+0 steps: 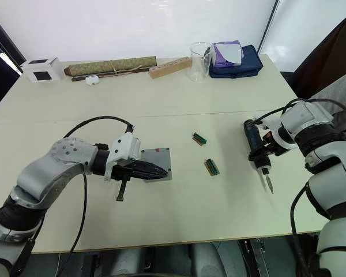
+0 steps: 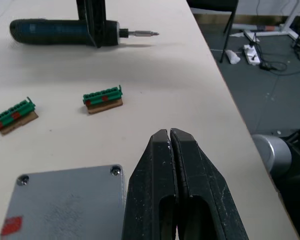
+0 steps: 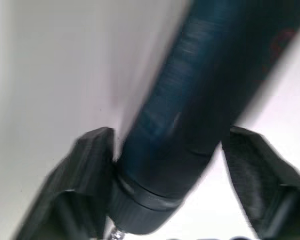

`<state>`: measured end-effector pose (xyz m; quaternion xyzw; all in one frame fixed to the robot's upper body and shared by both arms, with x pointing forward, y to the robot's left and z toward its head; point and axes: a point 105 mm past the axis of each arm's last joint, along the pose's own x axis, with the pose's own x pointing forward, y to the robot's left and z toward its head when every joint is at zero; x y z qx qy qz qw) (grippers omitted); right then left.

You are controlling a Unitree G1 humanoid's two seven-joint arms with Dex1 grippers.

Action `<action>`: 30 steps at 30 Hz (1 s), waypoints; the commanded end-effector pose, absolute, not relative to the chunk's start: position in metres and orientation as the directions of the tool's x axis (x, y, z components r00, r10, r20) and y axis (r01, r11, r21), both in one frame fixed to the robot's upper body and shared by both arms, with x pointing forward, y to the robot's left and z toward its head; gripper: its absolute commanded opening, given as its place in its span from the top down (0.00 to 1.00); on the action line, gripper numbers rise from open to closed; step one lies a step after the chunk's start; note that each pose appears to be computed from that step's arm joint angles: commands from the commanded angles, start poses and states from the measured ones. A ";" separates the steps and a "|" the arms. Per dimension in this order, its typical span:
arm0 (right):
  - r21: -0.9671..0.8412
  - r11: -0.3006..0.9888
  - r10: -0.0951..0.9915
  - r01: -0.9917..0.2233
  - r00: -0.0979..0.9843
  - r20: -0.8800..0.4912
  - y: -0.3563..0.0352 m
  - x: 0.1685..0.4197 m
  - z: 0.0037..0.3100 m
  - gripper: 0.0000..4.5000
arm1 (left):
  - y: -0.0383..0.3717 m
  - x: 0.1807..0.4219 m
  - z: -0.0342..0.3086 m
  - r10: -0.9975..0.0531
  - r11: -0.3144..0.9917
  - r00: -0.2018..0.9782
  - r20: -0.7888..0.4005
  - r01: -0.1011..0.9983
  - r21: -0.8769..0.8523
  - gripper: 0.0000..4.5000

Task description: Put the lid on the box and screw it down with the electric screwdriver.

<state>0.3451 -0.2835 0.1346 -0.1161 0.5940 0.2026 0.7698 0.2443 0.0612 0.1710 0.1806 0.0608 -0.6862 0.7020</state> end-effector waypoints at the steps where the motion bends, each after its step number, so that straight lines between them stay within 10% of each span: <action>1: 0.079 0.873 0.153 -0.481 0.116 -0.981 -0.285 0.336 0.120 0.51 | 0.059 0.240 0.179 -0.949 0.005 0.069 -0.308 0.979 0.203 1.00; 11: -0.029 0.884 0.154 -0.466 0.348 -0.925 -0.283 0.369 0.164 0.52 | 0.065 0.252 0.179 -0.945 0.045 0.108 -0.309 0.978 0.205 1.00; 18: 0.066 0.858 0.425 -0.510 0.630 -0.649 -0.250 0.392 0.253 0.52 | 0.085 0.273 0.182 -0.933 0.140 0.197 -0.302 0.969 0.202 1.00; 24: 0.057 0.775 0.630 -0.630 0.776 0.019 -0.196 0.374 0.332 0.52 | 0.110 0.290 0.185 -0.910 0.275 0.310 -0.276 0.948 0.158 1.00; 30: 0.040 0.644 0.685 -0.764 0.599 0.416 -0.125 0.317 0.326 0.52 | 0.120 0.295 0.180 -0.894 0.301 0.319 -0.316 0.948 0.106 1.00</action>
